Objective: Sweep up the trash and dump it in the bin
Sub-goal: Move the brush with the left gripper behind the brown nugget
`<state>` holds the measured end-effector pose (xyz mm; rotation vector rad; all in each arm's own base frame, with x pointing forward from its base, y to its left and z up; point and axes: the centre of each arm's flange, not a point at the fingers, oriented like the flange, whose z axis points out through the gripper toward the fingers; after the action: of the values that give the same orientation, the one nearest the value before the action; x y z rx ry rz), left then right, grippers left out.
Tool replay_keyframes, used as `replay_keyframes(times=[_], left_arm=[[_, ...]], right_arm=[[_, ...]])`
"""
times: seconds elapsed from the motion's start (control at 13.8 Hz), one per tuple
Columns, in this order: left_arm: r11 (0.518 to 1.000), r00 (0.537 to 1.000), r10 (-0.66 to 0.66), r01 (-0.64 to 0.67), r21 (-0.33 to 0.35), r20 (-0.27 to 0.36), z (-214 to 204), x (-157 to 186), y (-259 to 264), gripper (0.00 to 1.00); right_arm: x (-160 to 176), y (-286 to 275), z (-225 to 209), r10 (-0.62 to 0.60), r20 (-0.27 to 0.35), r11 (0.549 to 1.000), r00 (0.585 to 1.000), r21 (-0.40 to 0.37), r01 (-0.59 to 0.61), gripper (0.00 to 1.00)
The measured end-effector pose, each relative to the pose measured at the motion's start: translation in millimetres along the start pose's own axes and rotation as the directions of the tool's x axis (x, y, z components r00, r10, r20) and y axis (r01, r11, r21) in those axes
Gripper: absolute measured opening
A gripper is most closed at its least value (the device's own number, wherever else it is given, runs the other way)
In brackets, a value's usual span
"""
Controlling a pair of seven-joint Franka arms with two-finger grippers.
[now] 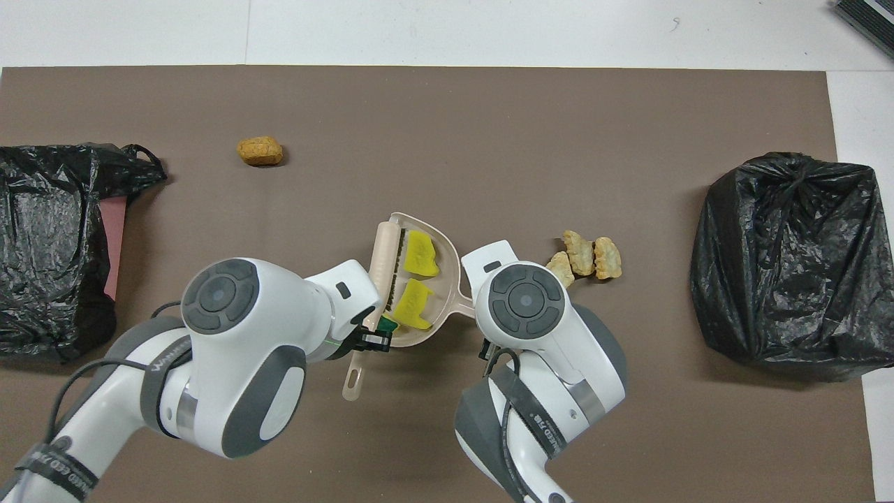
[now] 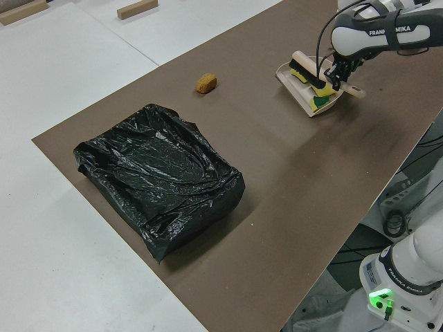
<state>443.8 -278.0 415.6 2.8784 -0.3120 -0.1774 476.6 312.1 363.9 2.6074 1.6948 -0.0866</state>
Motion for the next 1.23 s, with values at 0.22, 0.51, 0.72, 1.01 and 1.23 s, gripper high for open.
replay_keyframes(times=[0.22, 0.51, 0.72, 1.01, 1.23], left_arm=[[0.997, 0.996, -0.079, 0.080, 0.015, -0.038, -41, 23, -50, 0.26], [0.981, 0.990, -0.108, 0.121, 0.151, -0.093, -62, 47, -120, 0.26], [0.972, 0.991, -0.067, 0.091, 0.218, -0.116, -67, 80, -171, 0.26], [0.959, 0.987, 0.040, 0.007, 0.283, -0.158, -66, 116, -249, 0.26], [0.948, 0.983, 0.079, -0.022, 0.318, -0.168, -55, 144, -274, 0.26]], right_arm=[[0, 0, 0, 0.000, 0.000, 1.000, 1.000, 0.000, 0.000, 0.32], [0, 0, 0, 0.000, 0.000, 1.000, 1.000, 0.000, 0.000, 0.32], [0, 0, 0, 0.000, 0.000, 1.000, 1.000, 0.000, 0.000, 0.32], [0, -1, 0, 0.011, 0.000, 1.000, 1.000, 0.000, -0.011, 0.32], [1, -1, 0, 0.018, 0.000, 1.000, 1.000, 0.000, -0.018, 0.32]])
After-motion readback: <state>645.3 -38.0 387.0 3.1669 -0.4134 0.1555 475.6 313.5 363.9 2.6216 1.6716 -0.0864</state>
